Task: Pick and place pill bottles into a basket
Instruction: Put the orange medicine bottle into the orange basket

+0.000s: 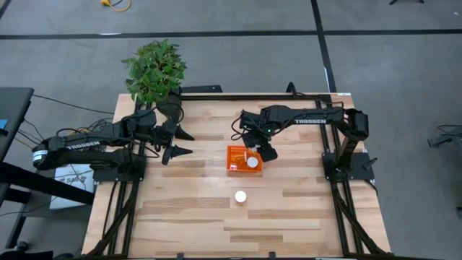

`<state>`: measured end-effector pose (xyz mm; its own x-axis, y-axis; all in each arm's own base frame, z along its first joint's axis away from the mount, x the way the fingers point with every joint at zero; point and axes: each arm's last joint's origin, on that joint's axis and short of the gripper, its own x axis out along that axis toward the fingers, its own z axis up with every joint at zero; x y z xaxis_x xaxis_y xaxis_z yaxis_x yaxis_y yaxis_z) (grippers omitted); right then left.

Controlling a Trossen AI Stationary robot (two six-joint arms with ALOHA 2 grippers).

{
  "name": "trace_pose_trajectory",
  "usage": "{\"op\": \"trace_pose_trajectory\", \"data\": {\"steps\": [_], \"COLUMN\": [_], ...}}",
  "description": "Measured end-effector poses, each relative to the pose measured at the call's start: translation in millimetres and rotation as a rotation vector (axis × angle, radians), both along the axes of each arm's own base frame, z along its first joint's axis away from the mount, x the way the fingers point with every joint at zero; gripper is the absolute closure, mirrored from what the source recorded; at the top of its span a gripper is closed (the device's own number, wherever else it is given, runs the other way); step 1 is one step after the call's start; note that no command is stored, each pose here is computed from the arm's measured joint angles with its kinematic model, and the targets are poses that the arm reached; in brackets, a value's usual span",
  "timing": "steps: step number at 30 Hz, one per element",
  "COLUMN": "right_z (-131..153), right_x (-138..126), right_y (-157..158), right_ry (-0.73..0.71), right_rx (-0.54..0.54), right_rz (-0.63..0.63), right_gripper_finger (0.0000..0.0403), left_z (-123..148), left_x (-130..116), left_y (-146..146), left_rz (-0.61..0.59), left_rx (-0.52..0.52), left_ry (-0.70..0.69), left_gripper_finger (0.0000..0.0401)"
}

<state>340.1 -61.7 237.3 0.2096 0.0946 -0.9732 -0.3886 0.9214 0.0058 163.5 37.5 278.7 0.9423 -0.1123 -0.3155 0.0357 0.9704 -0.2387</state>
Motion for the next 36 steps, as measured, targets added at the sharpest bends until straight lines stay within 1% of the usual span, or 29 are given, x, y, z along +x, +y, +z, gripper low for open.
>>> {"op": "trace_pose_trajectory", "data": {"steps": [6, 10, 19, 26, 32, 36], "right_z": [0.0, -1.7, -20.2, -20.1, -19.7, -19.7], "right_x": [0.6, 2.8, -6.2, -4.4, -2.6, -2.5], "right_y": [2.9, 6.0, 6.9, 6.6, 6.7, 6.8], "right_ry": [0.000, -0.020, 0.053, 0.036, 0.015, 0.014], "right_rx": [-0.001, -0.011, -0.036, -0.038, -0.032, -0.030], "right_rz": [0.008, 0.025, 0.028, 0.021, 0.023, 0.024], "right_gripper_finger": [0.0215, 0.0219, 0.0215, 0.0219, 0.0211, 0.0213], "left_z": [0.0, 0.0, 0.0, 0.1, 0.3, 0.3], "left_x": [0.0, 0.0, 0.0, 0.1, 0.1, 0.1], "left_y": [0.0, 0.0, 0.0, 0.0, 0.0, 0.0], "left_rz": [0.000, 0.000, 0.000, 0.000, 0.000, 0.000], "left_rx": [0.000, 0.000, 0.001, 0.001, 0.001, 0.001], "left_ry": [0.000, 0.000, 0.000, -0.002, -0.003, -0.003], "left_gripper_finger": [0.0142, 0.0142, 0.0142, 0.0142, 0.0142, 0.0142]}}
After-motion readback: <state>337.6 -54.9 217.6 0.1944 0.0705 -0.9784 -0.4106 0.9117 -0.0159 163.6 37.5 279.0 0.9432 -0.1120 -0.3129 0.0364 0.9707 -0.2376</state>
